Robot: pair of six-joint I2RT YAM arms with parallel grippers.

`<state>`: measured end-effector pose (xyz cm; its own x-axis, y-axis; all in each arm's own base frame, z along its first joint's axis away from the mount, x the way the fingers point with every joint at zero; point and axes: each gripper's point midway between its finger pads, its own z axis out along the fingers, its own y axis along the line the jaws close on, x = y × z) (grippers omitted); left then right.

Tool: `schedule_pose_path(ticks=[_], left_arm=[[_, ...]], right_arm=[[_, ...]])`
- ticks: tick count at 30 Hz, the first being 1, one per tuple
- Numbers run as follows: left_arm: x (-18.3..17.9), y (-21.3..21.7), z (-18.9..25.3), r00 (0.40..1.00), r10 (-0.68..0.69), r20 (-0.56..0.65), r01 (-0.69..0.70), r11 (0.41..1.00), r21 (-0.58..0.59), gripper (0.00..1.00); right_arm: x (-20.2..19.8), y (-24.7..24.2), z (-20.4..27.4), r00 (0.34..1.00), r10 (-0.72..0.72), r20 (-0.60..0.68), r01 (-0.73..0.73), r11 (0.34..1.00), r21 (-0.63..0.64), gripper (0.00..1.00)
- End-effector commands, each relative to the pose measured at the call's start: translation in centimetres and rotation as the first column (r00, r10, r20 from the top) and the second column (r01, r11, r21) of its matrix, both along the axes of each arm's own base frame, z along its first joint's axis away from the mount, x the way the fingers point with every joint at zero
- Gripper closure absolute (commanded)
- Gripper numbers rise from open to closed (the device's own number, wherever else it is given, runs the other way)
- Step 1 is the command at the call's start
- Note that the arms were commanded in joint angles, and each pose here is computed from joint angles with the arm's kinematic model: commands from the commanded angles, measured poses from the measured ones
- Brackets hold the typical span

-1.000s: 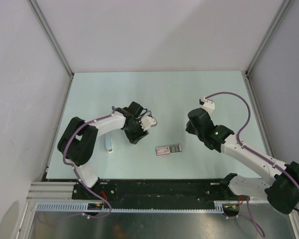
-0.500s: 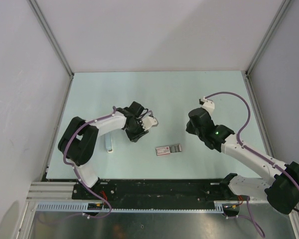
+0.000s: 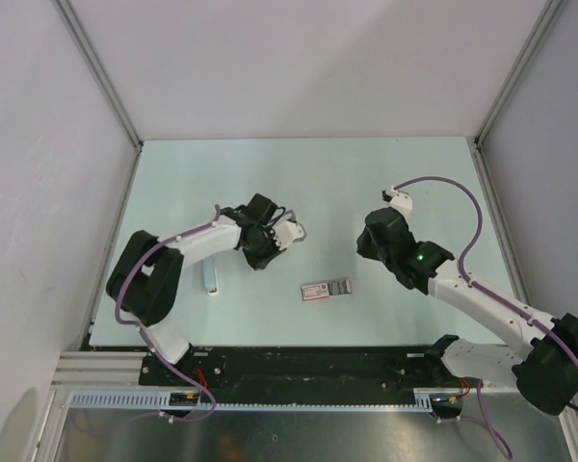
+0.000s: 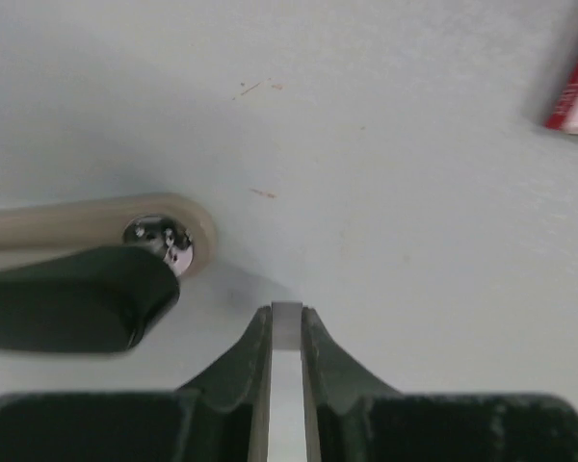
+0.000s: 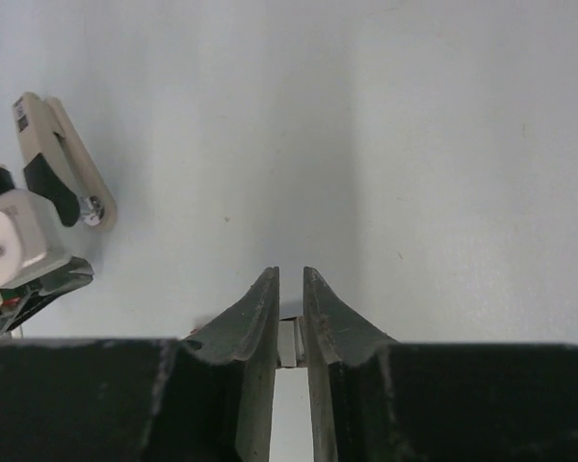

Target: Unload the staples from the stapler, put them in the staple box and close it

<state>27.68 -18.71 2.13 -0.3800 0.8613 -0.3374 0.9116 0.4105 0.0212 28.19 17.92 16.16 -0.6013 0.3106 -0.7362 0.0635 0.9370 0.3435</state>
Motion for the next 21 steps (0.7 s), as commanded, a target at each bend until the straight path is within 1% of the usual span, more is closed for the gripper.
schedule_pose_path(ticks=[1, 3, 5, 6, 8, 10, 11, 13, 14, 18, 21], left_arm=[[1.7, -3.7, 9.1, 0.989, 0.029, 0.146, 0.008, 0.968, -0.249, 0.85], [1.7, -5.1, 13.8, 0.983, 0.053, 0.174, 0.015, 0.929, -0.370, 0.86], [1.6, -6.3, 19.1, 0.979, 0.078, 0.191, 0.028, 0.866, -0.498, 0.86], [1.3, -6.8, 21.8, 0.979, 0.083, 0.189, 0.039, 0.824, -0.565, 0.86], [0.5, -7.5, 27.3, 0.983, 0.081, 0.162, 0.054, 0.720, -0.692, 0.86], [-0.8, -8.0, 31.7, 0.992, 0.042, 0.115, 0.065, 0.618, -0.783, 0.86], [-1.6, -8.3, 33.6, 0.996, 0.000, 0.090, 0.074, 0.567, -0.820, 0.85], [-2.9, -8.7, 35.9, 0.997, -0.071, 0.024, 0.057, 0.497, -0.866, 0.85], [-3.5, -8.9, 36.7, 0.994, -0.106, -0.008, 0.044, 0.472, -0.880, 0.85], [-5.2, -9.6, 39.7, 0.963, -0.239, -0.125, -0.022, 0.393, -0.919, 0.85], [-5.8, -9.9, 41.2, 0.943, -0.289, -0.163, -0.055, 0.349, -0.935, 0.86]], right_arm=[[0.6, 1.1, 3.1, 0.993, 0.064, 0.102, -0.071, 0.996, 0.063, 0.77], [0.7, 1.8, 4.6, 0.984, 0.107, 0.141, -0.121, 0.988, 0.095, 0.75], [0.6, 2.7, 6.6, 0.967, 0.165, 0.192, -0.192, 0.972, 0.132, 0.73], [0.4, 3.4, 7.8, 0.953, 0.201, 0.228, -0.239, 0.959, 0.154, 0.70], [-0.2, 4.9, 10.5, 0.911, 0.275, 0.308, -0.344, 0.918, 0.197, 0.64], [-1.3, 6.5, 13.4, 0.851, 0.343, 0.397, -0.456, 0.858, 0.236, 0.55], [-1.7, 7.0, 15.0, 0.818, 0.360, 0.449, -0.503, 0.827, 0.253, 0.51], [-2.7, 7.9, 17.6, 0.759, 0.385, 0.526, -0.580, 0.766, 0.277, 0.44], [-3.2, 8.4, 18.7, 0.729, 0.395, 0.559, -0.617, 0.734, 0.286, 0.42], [-5.6, 9.8, 22.8, 0.604, 0.417, 0.679, -0.746, 0.595, 0.298, 0.40], [-7.4, 10.1, 25.8, 0.508, 0.403, 0.762, -0.816, 0.509, 0.275, 0.41]])
